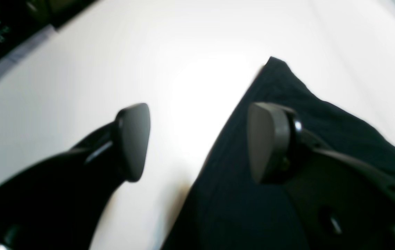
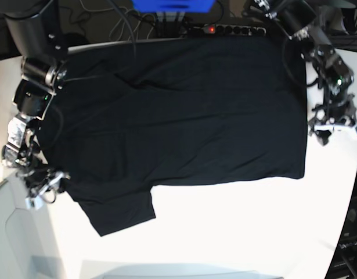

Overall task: Fold the T-shirt properly
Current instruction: 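Move both grippers to the shirt's side edges and grasp them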

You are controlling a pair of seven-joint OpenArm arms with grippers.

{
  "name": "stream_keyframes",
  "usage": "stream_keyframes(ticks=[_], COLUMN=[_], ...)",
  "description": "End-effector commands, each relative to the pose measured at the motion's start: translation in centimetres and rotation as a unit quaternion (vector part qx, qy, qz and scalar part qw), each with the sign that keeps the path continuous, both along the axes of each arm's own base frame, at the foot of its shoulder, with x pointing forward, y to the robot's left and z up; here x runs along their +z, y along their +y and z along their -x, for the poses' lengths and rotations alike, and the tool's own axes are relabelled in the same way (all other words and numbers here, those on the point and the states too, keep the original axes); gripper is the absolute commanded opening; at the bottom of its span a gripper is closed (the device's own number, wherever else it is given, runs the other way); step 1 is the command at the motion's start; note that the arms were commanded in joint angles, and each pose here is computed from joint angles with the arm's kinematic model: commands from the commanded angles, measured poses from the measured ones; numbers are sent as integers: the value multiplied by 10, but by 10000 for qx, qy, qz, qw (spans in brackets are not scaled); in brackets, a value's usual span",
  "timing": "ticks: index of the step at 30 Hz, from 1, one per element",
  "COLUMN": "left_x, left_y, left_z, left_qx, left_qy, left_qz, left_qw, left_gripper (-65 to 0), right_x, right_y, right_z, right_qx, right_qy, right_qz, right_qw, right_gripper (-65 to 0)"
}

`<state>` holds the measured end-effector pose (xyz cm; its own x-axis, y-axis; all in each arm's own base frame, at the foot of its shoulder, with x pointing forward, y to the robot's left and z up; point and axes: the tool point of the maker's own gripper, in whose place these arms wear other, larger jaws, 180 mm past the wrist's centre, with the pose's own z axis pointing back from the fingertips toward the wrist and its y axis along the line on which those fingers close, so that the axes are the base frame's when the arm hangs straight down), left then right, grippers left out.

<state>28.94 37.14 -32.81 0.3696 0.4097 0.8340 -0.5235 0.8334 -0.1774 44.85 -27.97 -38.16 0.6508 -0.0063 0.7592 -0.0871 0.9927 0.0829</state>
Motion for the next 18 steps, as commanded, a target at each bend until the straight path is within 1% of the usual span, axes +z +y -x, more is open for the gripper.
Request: stream_keyframes(ticks=[1, 4, 8, 10, 14, 16, 18], left_x=[19, 13, 7, 2, -17, -20, -24], left_y=[6, 8, 11, 12, 8, 7, 3], left_z=[-15, -35, -60, -71, -92, -103, -114], left_qx=[-63, -202, -309, -361, -499, -566, -645], left_qy=[-253, -168, -72, 12, 306, 334, 286], left_qz=[-167, -100, 28, 100, 309, 306, 195], left_qw=[9995, 9996, 9995, 9993, 9978, 9974, 9973], left_gripper=[-226, -226, -226, -226, -226, -226, -226], right_x=[24, 15, 4, 0, -15, -22, -27], right_y=[-8, -1, -8, -8, -5, -4, -3], right_z=[-19, -25, -26, -25, -19, -16, -13], right_qx=[-47, -29, -351, -383, -421, -447, -457], right_qy=[-393, -446, -512, -525, -386, -350, -310], right_qz=[31, 60, 87, 53, -67, -125, -164], right_qw=[9992, 9990, 9980, 9979, 9983, 9983, 9983], right_gripper=[-314, -298, -295, -295, -295, -295, -298])
